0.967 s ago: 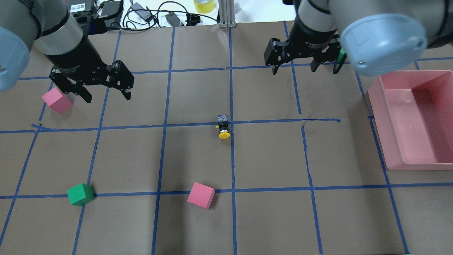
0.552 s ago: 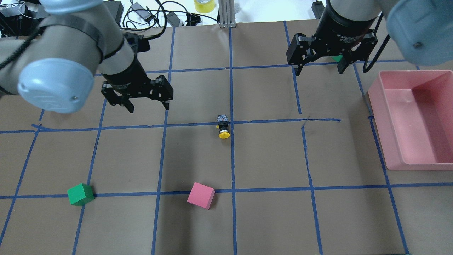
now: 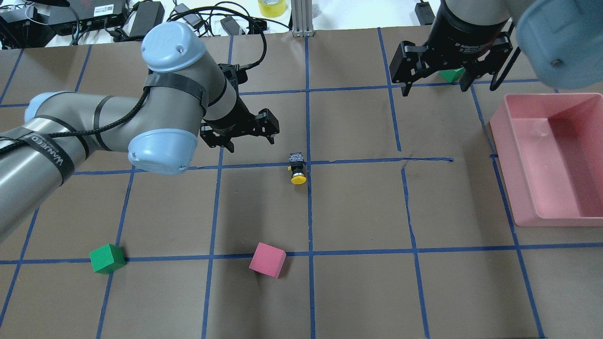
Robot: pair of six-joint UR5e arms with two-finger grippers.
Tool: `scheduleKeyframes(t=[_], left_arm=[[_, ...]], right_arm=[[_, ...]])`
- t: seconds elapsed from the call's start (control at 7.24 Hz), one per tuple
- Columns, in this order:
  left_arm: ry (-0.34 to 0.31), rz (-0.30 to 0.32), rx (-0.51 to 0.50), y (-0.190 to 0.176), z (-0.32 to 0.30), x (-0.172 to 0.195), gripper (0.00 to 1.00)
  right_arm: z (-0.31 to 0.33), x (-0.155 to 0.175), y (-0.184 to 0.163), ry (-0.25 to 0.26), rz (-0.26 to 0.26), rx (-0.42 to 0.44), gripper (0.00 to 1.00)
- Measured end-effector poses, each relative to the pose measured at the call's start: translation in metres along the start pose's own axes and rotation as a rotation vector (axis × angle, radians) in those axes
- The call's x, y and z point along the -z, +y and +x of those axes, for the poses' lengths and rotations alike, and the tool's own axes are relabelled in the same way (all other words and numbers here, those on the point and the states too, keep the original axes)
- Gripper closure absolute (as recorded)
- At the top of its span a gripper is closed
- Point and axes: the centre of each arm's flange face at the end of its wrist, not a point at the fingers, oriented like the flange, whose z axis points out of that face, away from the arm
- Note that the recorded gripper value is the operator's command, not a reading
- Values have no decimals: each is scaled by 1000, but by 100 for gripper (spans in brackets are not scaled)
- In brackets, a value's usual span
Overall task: Align button upright
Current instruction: 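Move the left gripper over the switch lying on the table, then lower the left gripper and grasp the switch by its yellow cap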
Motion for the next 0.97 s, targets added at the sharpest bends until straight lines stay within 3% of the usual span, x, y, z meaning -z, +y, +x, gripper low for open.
scheduleKeyframes(t=[0.97], left_arm=[[-24, -117, -17, 16, 45, -117, 2]], right_arm=[[-1, 0, 0, -12, 6, -2, 0]])
